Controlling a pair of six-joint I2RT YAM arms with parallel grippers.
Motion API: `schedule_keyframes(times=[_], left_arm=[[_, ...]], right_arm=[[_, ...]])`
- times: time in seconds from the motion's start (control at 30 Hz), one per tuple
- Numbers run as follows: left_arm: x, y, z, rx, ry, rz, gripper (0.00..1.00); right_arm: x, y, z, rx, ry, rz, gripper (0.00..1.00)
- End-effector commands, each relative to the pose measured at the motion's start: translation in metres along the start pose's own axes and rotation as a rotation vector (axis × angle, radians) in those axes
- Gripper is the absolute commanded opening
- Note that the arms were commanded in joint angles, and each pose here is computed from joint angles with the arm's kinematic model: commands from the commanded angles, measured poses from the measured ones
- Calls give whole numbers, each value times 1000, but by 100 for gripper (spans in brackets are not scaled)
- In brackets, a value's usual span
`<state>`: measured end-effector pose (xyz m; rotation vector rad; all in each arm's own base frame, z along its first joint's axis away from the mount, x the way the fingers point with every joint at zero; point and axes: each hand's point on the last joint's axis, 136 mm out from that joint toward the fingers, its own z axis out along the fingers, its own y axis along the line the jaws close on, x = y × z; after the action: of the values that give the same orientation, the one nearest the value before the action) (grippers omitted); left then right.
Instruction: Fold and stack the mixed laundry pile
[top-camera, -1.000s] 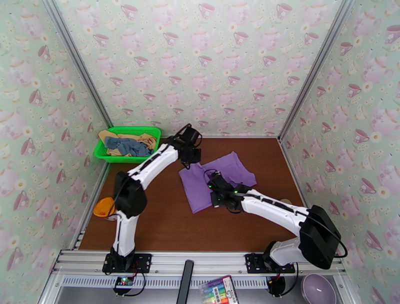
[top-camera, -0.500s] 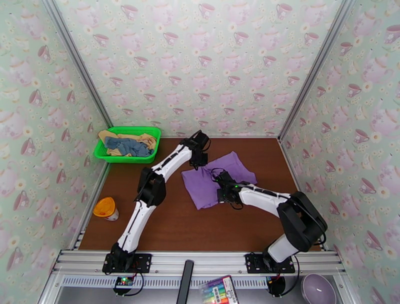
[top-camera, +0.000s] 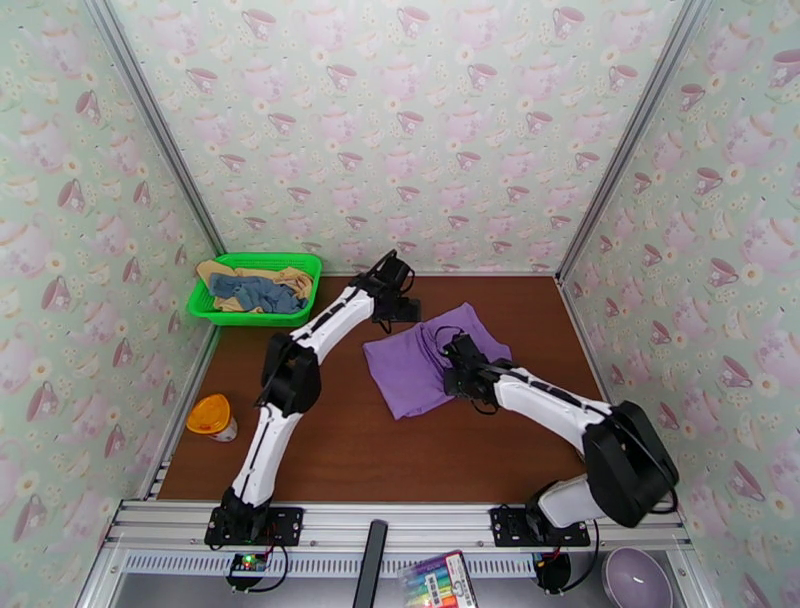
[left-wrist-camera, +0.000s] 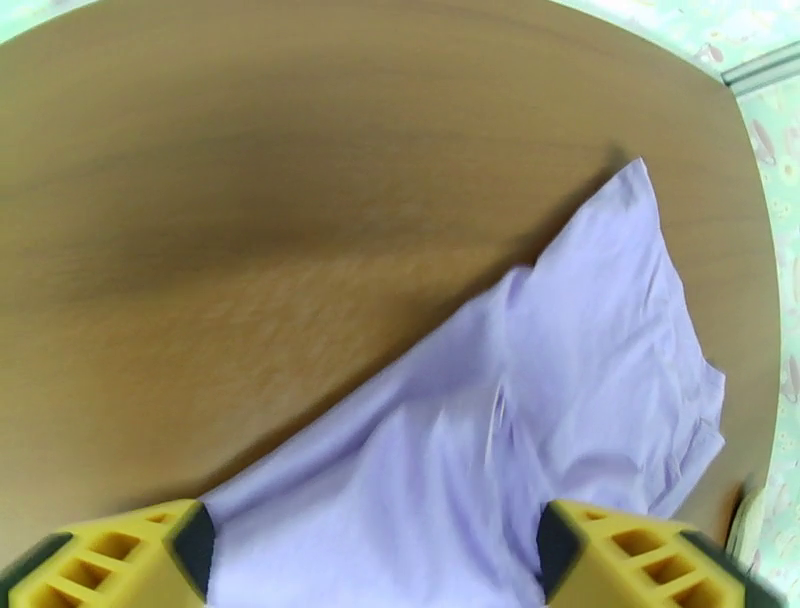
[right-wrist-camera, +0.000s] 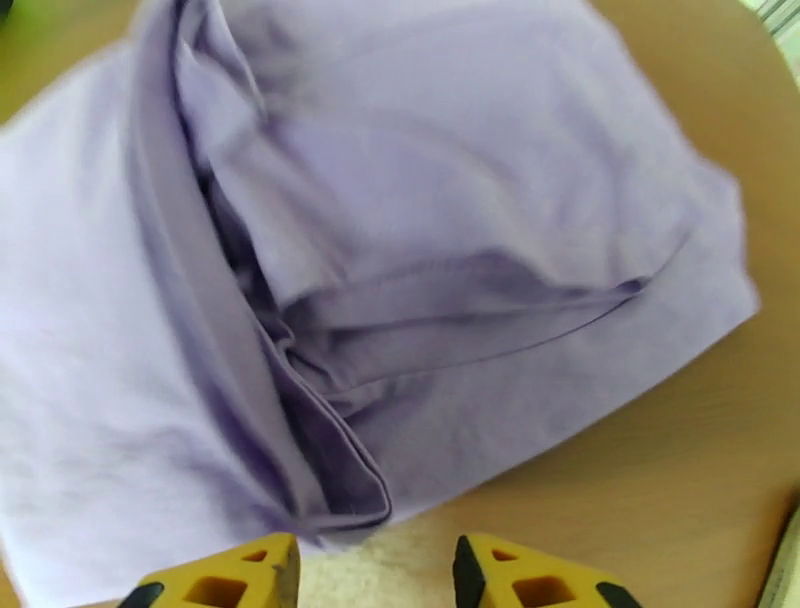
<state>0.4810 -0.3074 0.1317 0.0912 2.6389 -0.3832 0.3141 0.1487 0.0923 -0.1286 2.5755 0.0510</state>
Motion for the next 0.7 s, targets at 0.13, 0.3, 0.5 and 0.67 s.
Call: schedule_keyframes(times=[0.13, 0.3, 0.5, 0.67], left_arm=[[51, 41, -4, -72, 17, -57, 6], [93, 82, 39, -163, 85, -117, 1], [101, 108, 75, -190, 122, -161, 0], [77, 104, 87, -143, 116, -106, 0]], right_arm=[[-15, 42, -5, -240, 34, 31, 22], [-1, 84, 26, -402, 108, 91, 0], [29, 103, 61, -387, 188, 97, 0], [66, 121, 64, -393, 232, 103, 0]])
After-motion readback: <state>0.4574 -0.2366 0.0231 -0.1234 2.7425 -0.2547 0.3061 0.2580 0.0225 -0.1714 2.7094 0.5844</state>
